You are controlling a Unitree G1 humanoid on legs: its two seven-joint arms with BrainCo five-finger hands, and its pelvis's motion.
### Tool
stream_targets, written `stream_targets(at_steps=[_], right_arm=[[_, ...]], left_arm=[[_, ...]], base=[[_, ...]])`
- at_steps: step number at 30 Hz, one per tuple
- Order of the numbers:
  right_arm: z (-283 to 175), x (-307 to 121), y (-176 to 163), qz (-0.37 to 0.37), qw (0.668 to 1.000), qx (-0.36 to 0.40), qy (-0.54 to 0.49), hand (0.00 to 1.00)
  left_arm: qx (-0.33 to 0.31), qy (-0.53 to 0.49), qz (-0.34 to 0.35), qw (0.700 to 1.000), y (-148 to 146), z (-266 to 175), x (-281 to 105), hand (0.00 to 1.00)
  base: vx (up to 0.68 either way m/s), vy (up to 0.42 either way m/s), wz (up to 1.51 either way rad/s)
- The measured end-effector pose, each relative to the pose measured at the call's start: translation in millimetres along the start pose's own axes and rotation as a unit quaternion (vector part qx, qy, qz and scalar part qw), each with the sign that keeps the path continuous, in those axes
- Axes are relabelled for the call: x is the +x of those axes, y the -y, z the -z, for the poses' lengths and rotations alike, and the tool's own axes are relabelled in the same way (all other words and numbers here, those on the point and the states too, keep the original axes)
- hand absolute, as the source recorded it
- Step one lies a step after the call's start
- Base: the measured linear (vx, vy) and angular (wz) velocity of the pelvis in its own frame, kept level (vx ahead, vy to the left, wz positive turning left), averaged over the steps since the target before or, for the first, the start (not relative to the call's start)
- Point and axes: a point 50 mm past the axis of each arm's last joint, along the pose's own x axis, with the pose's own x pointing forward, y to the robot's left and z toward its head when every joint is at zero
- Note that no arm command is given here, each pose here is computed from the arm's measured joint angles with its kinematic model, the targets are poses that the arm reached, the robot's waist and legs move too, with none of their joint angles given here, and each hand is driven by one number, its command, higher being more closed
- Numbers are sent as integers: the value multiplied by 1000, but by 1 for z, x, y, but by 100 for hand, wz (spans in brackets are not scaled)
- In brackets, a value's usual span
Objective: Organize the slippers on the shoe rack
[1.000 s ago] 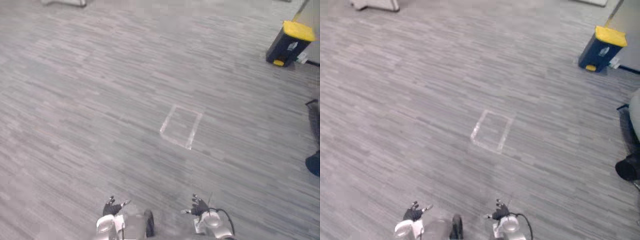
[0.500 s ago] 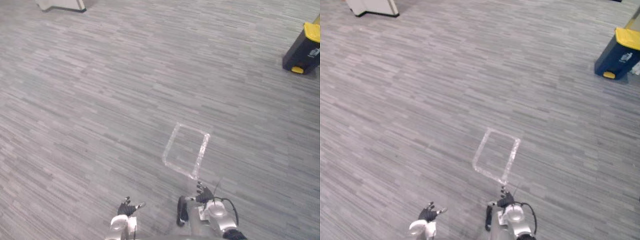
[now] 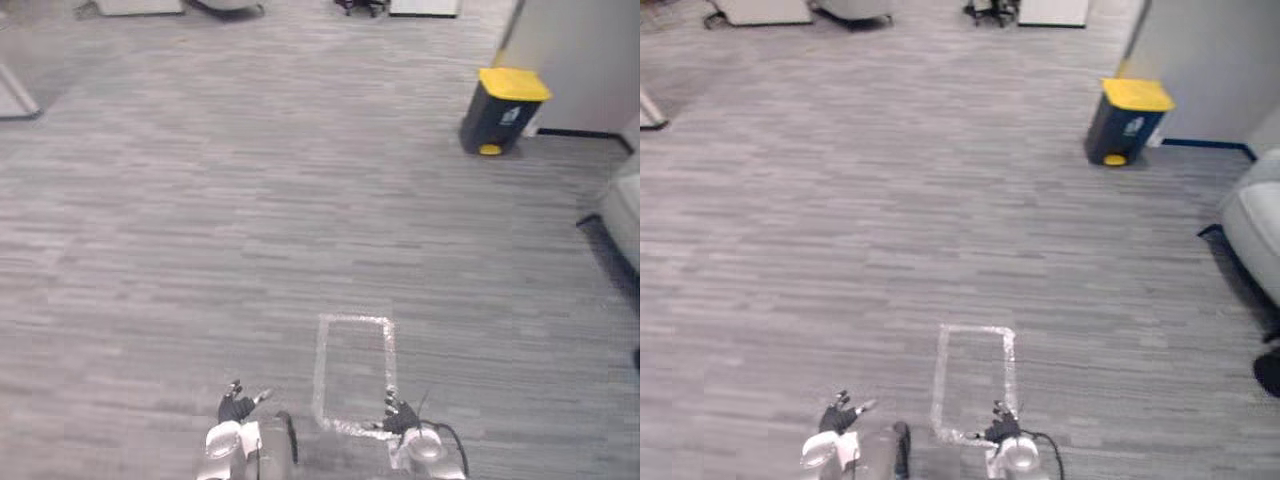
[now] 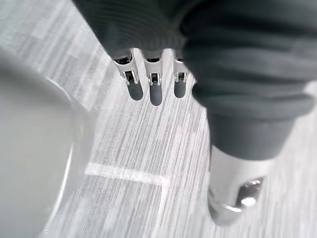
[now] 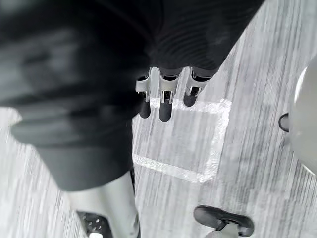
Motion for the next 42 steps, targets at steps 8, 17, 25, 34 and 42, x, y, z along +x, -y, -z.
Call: stream_targets(at_steps=[8, 17, 25, 34, 42], right_arm=[[-18, 8, 5, -11, 998, -56, 21, 0], [-18, 9, 37, 30, 998, -55, 17, 0], [-3, 5, 40, 37, 998, -44, -6, 0], [6, 2, 33, 38, 999, -35, -13, 0], [3, 5, 2, -13, 999, -39, -18, 0]], left_arm=[[62, -64, 16, 996, -3, 30, -5, 0], [73, -68, 49, 994, 13, 30, -5, 0], [48, -52, 32, 997, 6, 25, -5, 0], [32, -48, 16, 998, -2, 25, -5, 0], [66, -57, 23, 996, -7, 30, -5, 0]], base=[[375, 161, -115], [373, -32, -39], [232, 25, -89], [230, 260, -112], [160, 137, -104]])
